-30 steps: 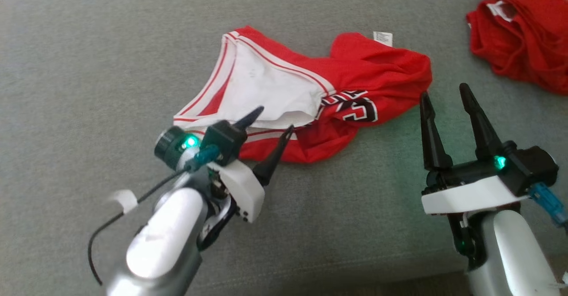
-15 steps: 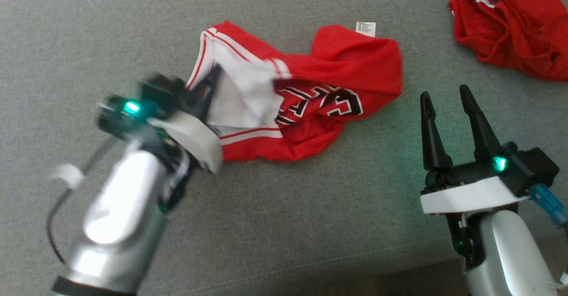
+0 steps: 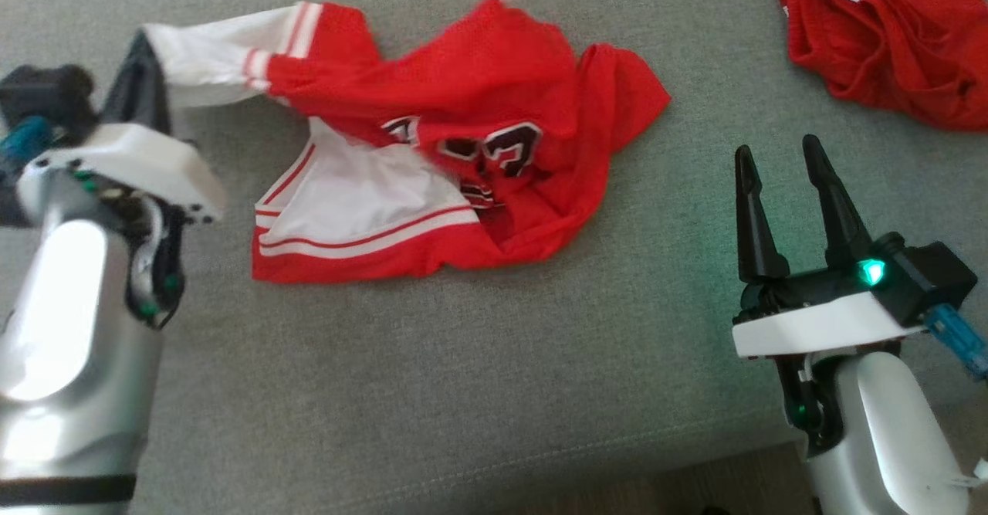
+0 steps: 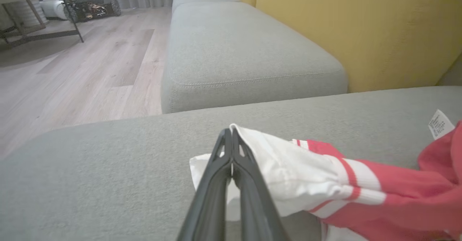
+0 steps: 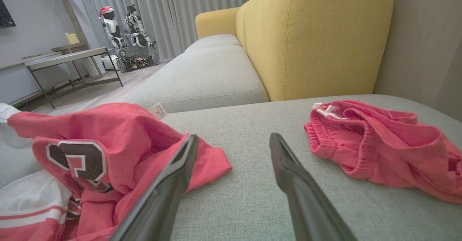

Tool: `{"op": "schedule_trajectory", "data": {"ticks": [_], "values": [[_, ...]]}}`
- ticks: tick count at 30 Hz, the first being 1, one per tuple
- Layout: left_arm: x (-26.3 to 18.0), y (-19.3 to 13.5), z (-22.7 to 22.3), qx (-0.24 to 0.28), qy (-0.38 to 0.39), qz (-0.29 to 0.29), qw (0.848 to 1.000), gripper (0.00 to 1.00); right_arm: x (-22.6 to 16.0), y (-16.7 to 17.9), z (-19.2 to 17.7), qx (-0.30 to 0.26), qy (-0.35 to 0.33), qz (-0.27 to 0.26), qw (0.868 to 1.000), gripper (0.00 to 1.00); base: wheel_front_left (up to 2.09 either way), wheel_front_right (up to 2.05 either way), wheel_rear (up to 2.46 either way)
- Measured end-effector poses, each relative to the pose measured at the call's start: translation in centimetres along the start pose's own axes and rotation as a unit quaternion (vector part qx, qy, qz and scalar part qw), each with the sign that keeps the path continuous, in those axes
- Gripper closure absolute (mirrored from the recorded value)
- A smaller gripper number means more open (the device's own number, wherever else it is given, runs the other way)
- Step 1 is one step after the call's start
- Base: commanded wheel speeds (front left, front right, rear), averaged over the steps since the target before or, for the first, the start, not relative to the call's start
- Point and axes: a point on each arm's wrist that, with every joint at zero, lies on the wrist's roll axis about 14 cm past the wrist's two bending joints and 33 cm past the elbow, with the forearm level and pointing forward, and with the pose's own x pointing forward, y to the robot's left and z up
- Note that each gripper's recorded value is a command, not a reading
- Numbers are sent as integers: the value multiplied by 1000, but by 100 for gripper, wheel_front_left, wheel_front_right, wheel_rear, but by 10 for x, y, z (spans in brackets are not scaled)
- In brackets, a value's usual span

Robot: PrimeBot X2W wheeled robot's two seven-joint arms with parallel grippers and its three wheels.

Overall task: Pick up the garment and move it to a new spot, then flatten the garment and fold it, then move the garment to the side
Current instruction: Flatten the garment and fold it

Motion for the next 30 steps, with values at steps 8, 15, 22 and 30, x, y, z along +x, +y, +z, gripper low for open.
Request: {"op": "schedule_trajectory", "data": {"ticks": [8,15,22,30], "values": [[-34,-7,-68,-20,95,-8,995,100,8,-2,-14,8,24,-2,1000,0,0,0,0],[-45,-27,-64,-40,73,-26,996,0,35,-5,4,-12,3,12,1000,0,0,0,0],[-63,-27,-32,-41,-10,-14,999,0,41,3,10,-17,-1,27,999,0,0,0,0],[-96,-11,0,-47,-75,33,996,0,49,18,15,-11,-9,48,999,0,0,0,0]]}}
